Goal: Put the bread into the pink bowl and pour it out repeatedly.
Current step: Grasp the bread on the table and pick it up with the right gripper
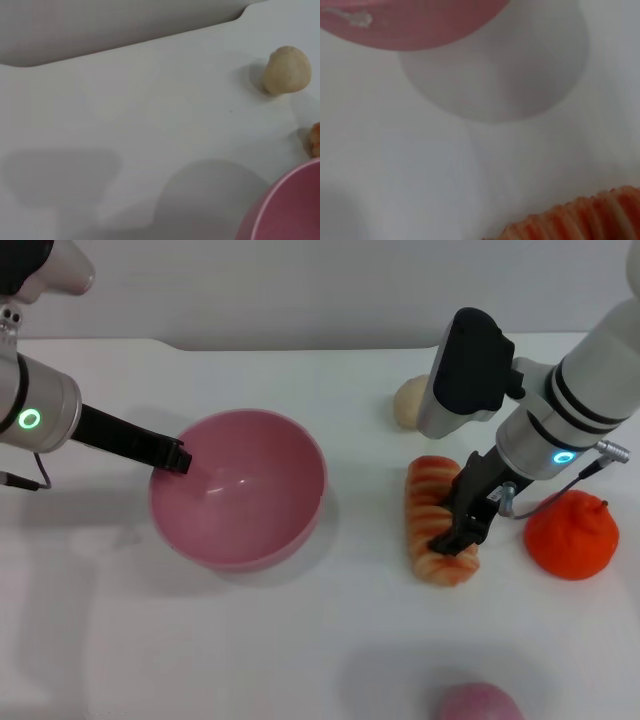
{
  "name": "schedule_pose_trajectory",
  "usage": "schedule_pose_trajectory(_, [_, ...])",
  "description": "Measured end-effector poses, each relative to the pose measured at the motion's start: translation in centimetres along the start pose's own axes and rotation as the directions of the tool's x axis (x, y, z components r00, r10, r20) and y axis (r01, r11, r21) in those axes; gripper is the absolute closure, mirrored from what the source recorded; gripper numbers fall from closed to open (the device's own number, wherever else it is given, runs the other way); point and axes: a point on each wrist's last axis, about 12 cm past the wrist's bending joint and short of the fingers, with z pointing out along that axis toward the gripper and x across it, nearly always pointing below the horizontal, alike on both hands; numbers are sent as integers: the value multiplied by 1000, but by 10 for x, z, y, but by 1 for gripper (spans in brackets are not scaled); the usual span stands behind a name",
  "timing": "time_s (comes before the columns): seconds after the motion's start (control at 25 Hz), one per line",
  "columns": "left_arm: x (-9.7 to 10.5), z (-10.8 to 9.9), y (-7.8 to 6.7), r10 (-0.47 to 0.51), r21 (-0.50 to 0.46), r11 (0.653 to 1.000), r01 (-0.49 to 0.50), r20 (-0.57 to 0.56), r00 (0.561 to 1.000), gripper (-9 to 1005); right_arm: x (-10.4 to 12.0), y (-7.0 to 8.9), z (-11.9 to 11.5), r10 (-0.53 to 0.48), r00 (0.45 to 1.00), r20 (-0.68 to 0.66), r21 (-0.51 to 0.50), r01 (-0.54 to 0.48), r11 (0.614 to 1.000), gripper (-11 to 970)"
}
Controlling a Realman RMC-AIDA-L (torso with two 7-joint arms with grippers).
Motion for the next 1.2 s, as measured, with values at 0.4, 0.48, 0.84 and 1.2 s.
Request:
schedule_pose_trajectory(0.4, [0,0,-1,-3,9,1000,3,4,1000,950,-1,0,-1,-5,1000,2,5,5,1000,454])
schedule_pose_trajectory(0.48, [0,0,-1,-3,8,1000,3,4,1000,950,-1,0,-1,-7,1000,2,5,7,1000,473])
schedule_pose_trajectory(0.84, [0,0,-1,-2,8,1000,2,5,1000,950,-1,1,0,-21,1000,-11,6,21,1000,557])
schedule_pose_trajectory(1.2, [0,1,-2,3,9,1000,-3,-1,1000,951,-1,1,0,-22,1000,-12,7,22,1000,631])
